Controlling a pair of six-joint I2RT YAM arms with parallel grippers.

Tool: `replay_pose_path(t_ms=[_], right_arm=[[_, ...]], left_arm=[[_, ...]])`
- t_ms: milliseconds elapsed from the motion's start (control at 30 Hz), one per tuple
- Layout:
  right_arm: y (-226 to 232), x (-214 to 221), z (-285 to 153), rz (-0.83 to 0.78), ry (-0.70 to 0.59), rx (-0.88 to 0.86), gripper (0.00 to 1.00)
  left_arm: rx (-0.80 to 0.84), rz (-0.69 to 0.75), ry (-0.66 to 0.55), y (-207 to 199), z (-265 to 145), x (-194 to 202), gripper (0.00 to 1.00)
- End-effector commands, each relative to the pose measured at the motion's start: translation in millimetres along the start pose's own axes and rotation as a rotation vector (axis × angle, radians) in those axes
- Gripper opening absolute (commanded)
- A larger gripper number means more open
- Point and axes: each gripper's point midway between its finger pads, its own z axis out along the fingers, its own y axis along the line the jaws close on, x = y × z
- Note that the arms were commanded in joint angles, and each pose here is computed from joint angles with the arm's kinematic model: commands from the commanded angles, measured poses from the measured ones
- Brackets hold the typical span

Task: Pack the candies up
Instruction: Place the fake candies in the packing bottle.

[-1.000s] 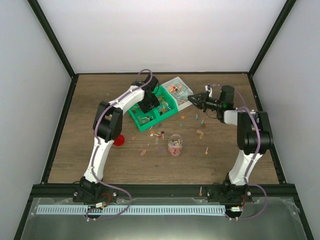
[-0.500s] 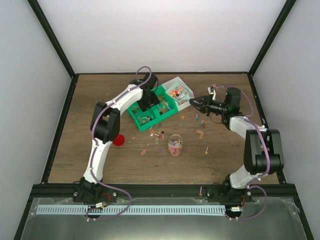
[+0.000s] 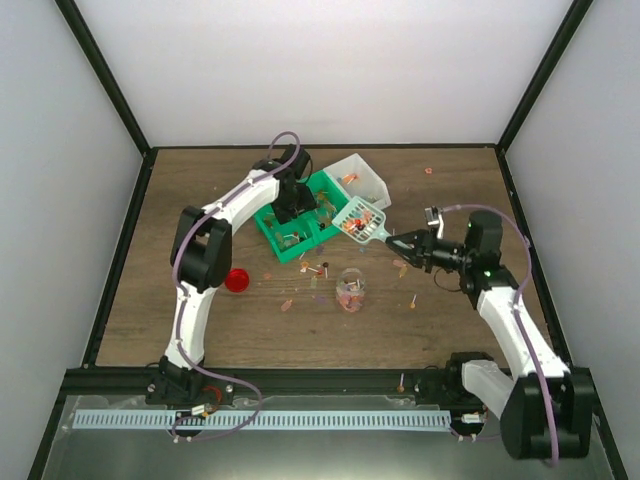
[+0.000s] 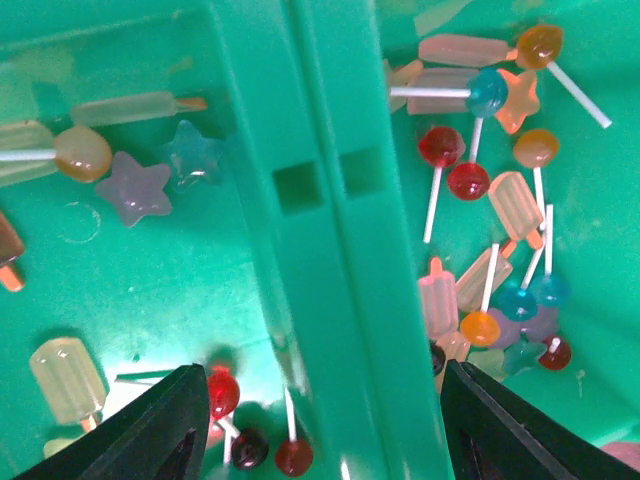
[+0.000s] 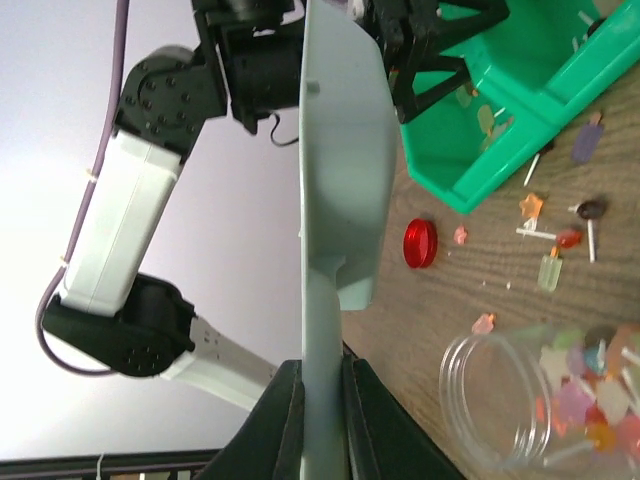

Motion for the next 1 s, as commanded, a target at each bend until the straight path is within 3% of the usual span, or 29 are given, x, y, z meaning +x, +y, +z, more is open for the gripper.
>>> replay_pose_path(t_ms=[0,400,967], right_arm=[[1,32,-15,0.024,0.014,0.035,0.01],[5,85,-44,-0.040,0.010,0.159,0.01],[10,85,-70,-0.171,0.004,0.400,0.01]], left_arm=[[0.051,0.034,-0.028,-3,-23,-5,0.66],[0.081,0.017,-0.028,2,-30,-3,0.69],[0.088,0.015,-0.017,7,-27,-1,0.69]])
